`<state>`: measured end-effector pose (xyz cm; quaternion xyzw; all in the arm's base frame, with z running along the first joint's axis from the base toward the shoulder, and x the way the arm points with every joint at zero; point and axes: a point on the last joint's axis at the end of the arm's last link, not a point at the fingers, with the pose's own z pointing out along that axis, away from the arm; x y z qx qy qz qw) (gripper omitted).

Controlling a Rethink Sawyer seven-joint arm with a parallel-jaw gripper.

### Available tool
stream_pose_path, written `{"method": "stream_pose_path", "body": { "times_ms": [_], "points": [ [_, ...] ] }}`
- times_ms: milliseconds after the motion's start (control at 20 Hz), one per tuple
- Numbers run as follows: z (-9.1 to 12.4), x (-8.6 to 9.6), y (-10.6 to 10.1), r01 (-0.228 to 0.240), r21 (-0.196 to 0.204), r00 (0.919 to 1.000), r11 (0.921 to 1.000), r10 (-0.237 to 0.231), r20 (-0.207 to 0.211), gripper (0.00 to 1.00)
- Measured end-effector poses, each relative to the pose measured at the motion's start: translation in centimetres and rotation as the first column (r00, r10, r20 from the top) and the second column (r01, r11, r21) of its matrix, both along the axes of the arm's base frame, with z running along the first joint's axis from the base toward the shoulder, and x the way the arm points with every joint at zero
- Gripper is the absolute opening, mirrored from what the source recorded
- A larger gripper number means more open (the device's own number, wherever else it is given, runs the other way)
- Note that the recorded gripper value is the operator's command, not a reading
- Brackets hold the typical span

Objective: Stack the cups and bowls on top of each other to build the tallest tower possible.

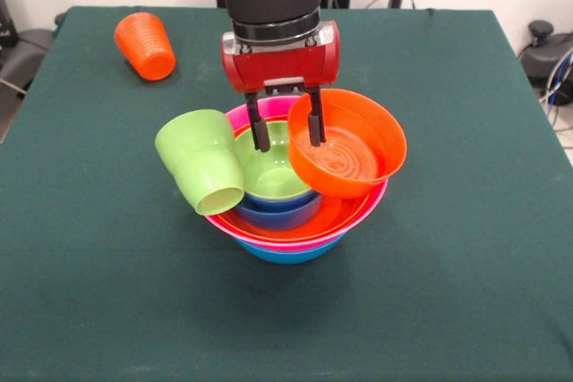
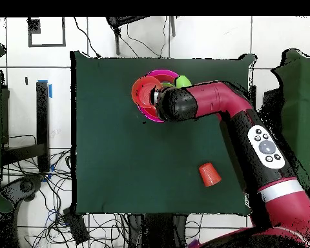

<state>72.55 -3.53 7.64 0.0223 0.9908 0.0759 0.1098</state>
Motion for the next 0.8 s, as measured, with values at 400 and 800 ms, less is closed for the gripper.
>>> {"method": "stream_pose_path", "body": {
  "times_ms": [400, 800],
  "points": [
    [4.8, -0.6, 1.0, -0.016, -0.017, 0.9997, 0.9997, 0.016, 0.020, 1.00],
    [10.9, -0.3, 1.7, -0.002, -0.028, 0.9982, 0.9996, 0.003, 0.060, 1.00]
  ]
}}
